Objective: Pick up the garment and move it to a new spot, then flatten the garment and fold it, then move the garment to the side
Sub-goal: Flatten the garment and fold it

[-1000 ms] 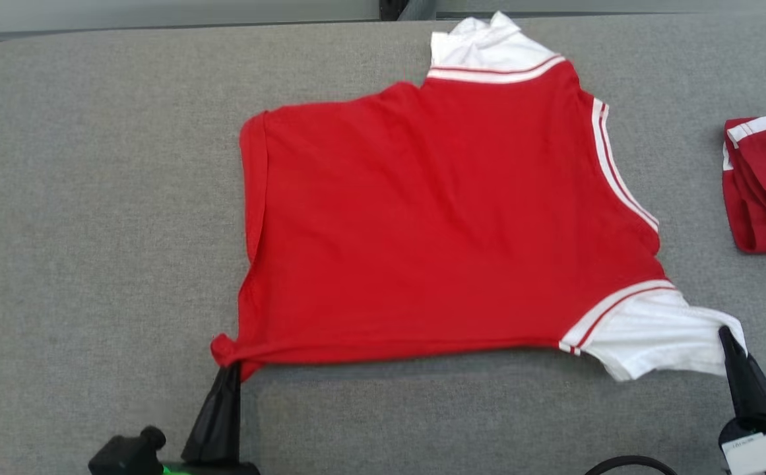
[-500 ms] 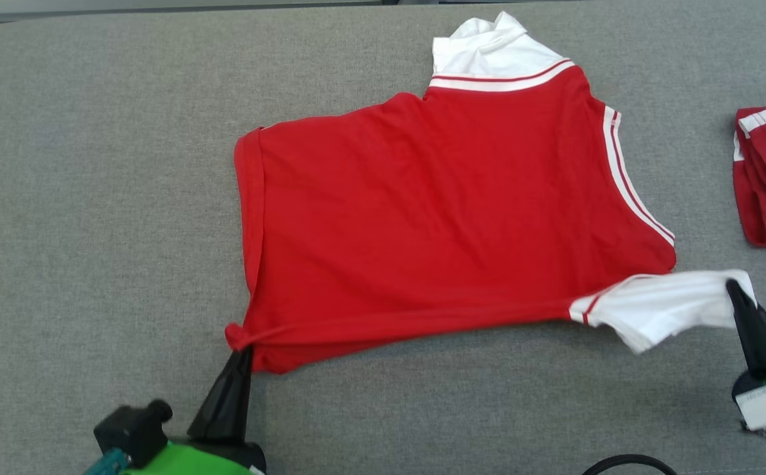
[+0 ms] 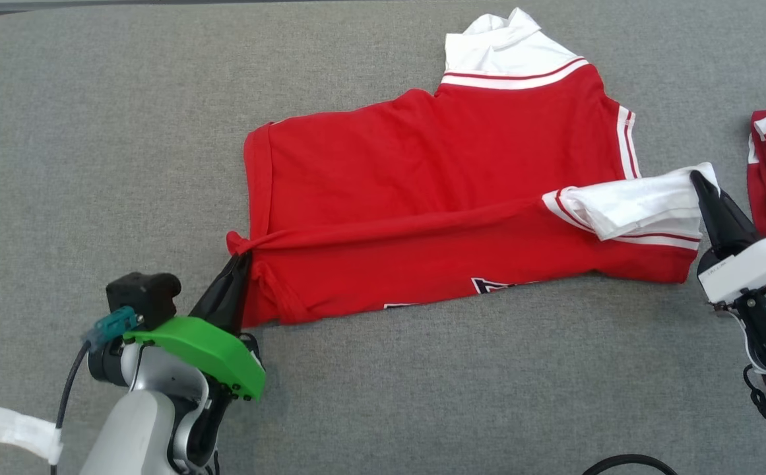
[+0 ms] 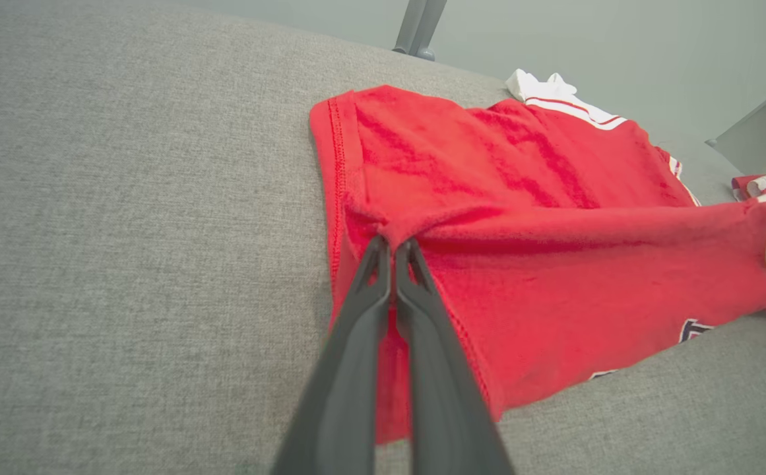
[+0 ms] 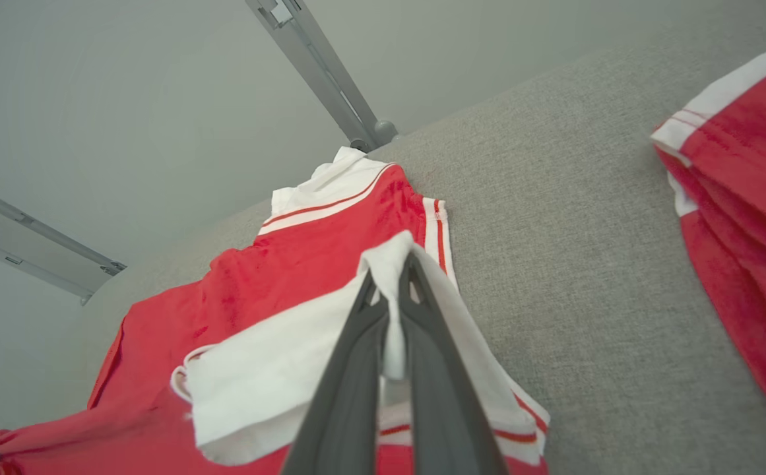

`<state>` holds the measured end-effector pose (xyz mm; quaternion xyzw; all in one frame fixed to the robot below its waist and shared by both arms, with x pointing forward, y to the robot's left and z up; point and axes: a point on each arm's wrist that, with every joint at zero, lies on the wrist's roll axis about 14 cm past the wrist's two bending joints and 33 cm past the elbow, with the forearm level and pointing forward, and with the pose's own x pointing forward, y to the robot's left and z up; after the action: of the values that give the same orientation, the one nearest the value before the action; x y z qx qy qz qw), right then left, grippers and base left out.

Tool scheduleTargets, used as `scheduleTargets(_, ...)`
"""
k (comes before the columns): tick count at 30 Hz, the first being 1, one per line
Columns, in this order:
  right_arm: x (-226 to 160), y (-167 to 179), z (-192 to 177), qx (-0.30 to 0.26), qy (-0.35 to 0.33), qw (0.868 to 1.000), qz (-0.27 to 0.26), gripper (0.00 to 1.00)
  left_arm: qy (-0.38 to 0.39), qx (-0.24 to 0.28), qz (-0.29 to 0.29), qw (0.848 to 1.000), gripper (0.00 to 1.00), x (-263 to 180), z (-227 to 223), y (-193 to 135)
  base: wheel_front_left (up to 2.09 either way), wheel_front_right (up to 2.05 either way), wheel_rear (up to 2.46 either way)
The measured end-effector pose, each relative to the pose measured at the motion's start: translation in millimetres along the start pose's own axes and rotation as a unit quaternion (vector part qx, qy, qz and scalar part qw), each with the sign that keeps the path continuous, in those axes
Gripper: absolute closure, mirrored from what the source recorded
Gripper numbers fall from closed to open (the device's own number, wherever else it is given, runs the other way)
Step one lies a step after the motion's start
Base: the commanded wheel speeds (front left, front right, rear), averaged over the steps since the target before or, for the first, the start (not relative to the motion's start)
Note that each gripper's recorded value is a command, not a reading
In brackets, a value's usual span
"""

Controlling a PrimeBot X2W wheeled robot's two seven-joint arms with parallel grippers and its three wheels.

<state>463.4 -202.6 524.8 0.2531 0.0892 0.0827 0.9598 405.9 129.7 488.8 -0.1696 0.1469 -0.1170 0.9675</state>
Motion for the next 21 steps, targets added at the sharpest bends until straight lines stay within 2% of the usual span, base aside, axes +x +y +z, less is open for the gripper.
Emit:
scheduleTargets(8,25.0,-3.5,-8.5,-0.044,0.026,0.999,-0.010,1.00,0.058,0.026,0.010,0.998,1.00,21.4,-20.6,10.1,0.00,0.00,0.00)
scheduleTargets(9,26.5,-3.9,-11.4,-0.046,0.030,0.998,-0.010,1.00,0.064,0.028,0.012,0.997,0.98,22.8,-22.9,12.0,0.00,0.00,0.00)
scheduleTargets(10,27.7,-4.4,-14.0,-0.053,0.034,0.998,-0.011,0.91,0.069,0.032,0.014,0.997,0.91,24.0,-25.0,13.9,0.00,0.00,0.00)
scheduleTargets(11,28.6,-5.4,-14.7,-0.059,0.033,0.998,-0.013,0.49,0.074,0.032,0.018,0.997,0.78,24.7,-27.0,16.0,0.00,0.00,0.00)
scheduleTargets(12,29.5,-6.2,-14.2,-0.064,0.028,0.997,-0.014,0.00,0.079,0.033,0.020,0.996,0.61,25.2,-29.2,17.7,0.00,0.00,0.00)
scheduleTargets(13,30.5,-7.7,-12.5,-0.069,0.023,0.997,-0.016,0.00,0.081,0.033,0.024,0.996,0.13,26.1,-29.9,18.9,0.00,0.00,0.00)
scheduleTargets(14,31.1,-9.1,-11.6,-0.070,0.018,0.997,-0.018,0.00,0.082,0.033,0.027,0.996,0.00,26.9,-30.1,20.3,0.00,0.00,0.00)
scheduleTargets(17,31.2,-5.0,-8.0,-0.089,0.000,0.996,-0.011,0.00,0.092,0.029,0.036,0.995,0.00,26.0,-34.0,24.0,0.00,0.00,0.00)
scheduleTargets(21,25.9,1.7,15.9,-0.127,-0.058,0.990,0.006,0.00,0.082,0.030,0.045,0.995,0.00,21.7,-28.2,25.9,0.00,0.00,0.00)
